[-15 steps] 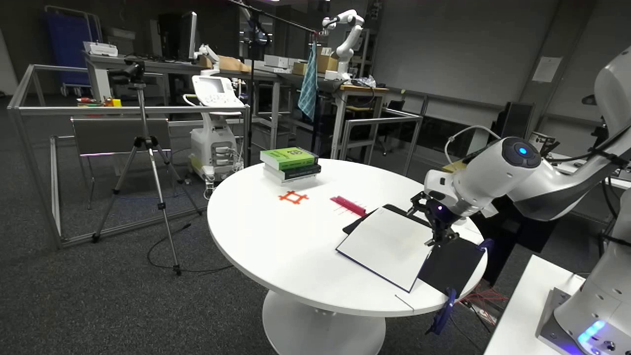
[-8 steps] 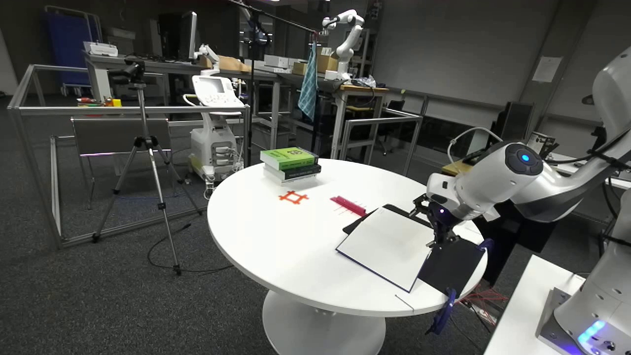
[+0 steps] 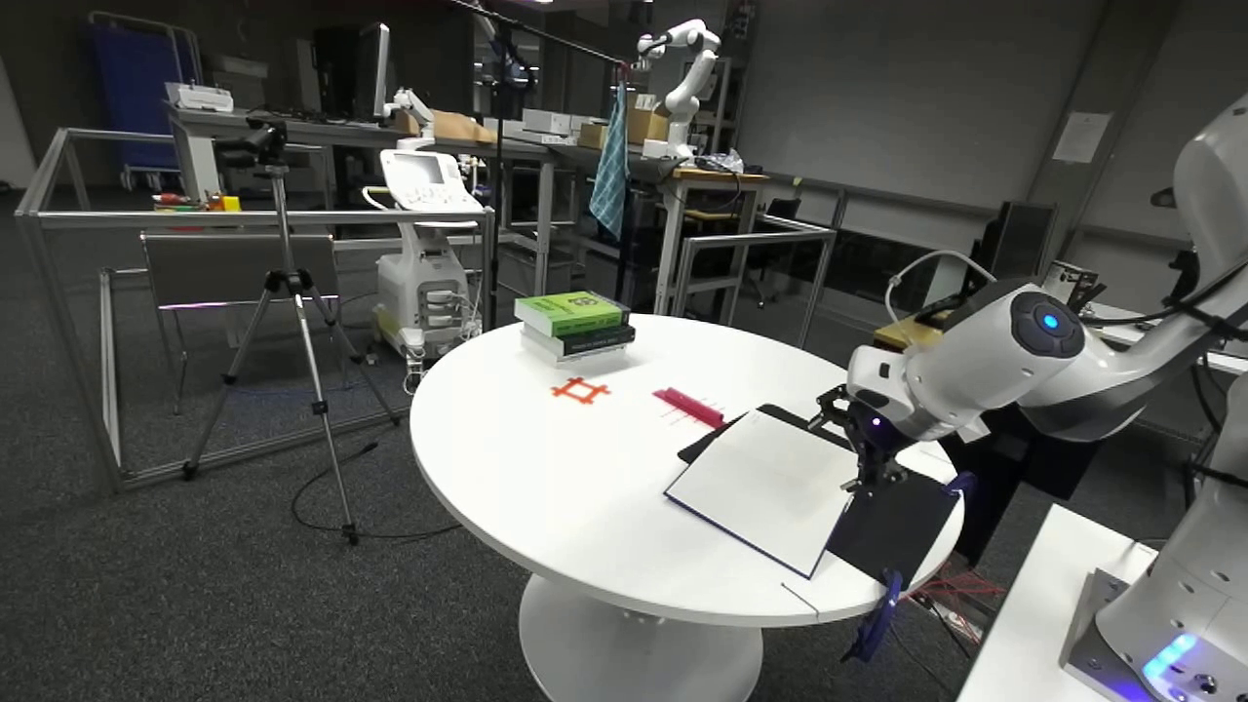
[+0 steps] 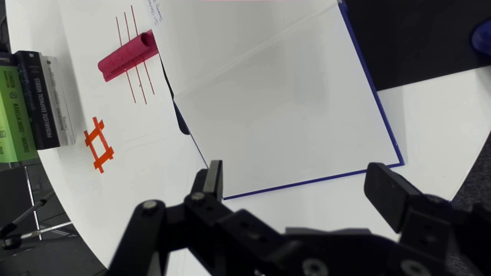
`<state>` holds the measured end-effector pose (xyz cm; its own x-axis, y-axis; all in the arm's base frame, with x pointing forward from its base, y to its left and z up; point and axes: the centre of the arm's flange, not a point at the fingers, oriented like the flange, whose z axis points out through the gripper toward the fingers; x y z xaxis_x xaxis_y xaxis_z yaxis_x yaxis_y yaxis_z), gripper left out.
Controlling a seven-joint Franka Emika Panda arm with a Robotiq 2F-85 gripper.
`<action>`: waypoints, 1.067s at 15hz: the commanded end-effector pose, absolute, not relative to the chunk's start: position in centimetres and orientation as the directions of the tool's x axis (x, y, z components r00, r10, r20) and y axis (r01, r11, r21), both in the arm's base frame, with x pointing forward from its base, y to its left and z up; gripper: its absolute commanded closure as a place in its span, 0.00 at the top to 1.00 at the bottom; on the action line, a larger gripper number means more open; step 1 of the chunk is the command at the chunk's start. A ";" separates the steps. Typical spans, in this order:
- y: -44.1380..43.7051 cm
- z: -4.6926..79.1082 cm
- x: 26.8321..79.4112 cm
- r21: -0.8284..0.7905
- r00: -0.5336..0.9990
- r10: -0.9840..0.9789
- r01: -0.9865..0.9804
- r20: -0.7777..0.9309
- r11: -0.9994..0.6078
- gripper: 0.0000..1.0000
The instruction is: Close the blue book.
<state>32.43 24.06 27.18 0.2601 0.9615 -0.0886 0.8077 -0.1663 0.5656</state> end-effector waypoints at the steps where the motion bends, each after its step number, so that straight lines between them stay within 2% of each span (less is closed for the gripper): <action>1: 24.4 25.8 31.0 0.623 0.249 0.968 0.763 -0.041 -0.170 1.00; 9: 21.8 23.3 28.8 0.669 0.182 0.981 0.737 -0.067 -0.091 1.00; 16: 18.7 20.5 28.6 0.639 0.152 0.979 0.769 -0.132 -0.033 1.00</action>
